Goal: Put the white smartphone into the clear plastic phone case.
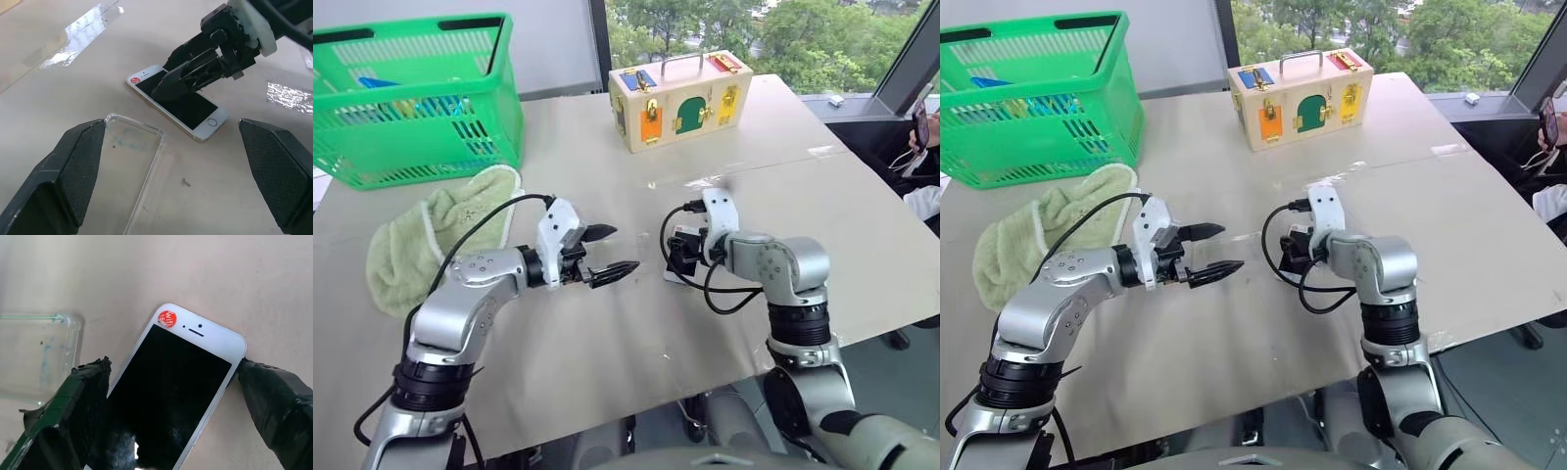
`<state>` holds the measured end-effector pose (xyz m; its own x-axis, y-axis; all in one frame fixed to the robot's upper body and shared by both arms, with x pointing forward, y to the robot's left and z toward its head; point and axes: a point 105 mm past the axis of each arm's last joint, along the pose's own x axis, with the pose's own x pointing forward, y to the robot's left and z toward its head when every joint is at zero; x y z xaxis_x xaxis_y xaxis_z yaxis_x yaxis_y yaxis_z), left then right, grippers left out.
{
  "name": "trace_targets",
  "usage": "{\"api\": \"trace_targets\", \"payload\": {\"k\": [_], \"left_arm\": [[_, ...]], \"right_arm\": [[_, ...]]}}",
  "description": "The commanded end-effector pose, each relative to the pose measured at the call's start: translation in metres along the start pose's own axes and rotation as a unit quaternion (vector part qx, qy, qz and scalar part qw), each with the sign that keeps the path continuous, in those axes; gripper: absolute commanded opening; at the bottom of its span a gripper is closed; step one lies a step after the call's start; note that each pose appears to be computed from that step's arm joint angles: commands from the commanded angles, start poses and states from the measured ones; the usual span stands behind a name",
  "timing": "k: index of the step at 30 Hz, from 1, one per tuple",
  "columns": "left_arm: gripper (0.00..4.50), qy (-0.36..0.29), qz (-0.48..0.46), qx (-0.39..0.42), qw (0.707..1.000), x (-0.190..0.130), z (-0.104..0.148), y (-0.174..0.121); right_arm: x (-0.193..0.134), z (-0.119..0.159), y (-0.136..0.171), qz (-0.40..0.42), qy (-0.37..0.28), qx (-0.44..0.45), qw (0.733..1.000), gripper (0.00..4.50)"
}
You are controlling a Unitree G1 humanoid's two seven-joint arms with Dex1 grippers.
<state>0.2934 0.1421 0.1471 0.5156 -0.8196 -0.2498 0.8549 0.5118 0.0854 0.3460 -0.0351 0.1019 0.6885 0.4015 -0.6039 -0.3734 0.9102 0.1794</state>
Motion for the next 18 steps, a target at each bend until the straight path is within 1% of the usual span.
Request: {"api": "trace_targets", "payload": {"k": [1, 3, 9, 13, 17, 18], "left_arm": [[4.48, -0.010, 0.009, 0.019, 1.000, -0.005, 0.007, 0.002], [4.48, -0.009, 0.010, 0.019, 1.000, -0.006, 0.006, 0.003], [4.48, -0.006, 0.014, 0.018, 1.000, -0.009, 0.003, 0.003], [4.48, -0.004, 0.017, 0.018, 1.000, -0.011, 0.002, 0.004], [4.48, -0.002, 0.018, 0.018, 1.000, -0.012, 0.002, 0.004], [4.50, -0.002, 0.019, 0.018, 1.000, -0.012, 0.003, 0.004]], "right_arm": [[0.018, -0.046, 0.011, 0.001, 0.101, 0.003, 0.995, 4.50], [0.021, -0.050, 0.012, -0.020, 0.118, 0.001, 0.993, 4.50], [0.027, -0.050, 0.004, -0.080, 0.146, 0.025, 0.986, 4.50], [0.031, -0.056, 0.007, -0.093, 0.166, 0.035, 0.981, 4.50], [0.036, -0.072, 0.007, -0.096, 0.197, 0.047, 0.975, 4.50], [0.036, -0.076, 0.007, -0.093, 0.201, 0.051, 0.974, 4.24]]}}
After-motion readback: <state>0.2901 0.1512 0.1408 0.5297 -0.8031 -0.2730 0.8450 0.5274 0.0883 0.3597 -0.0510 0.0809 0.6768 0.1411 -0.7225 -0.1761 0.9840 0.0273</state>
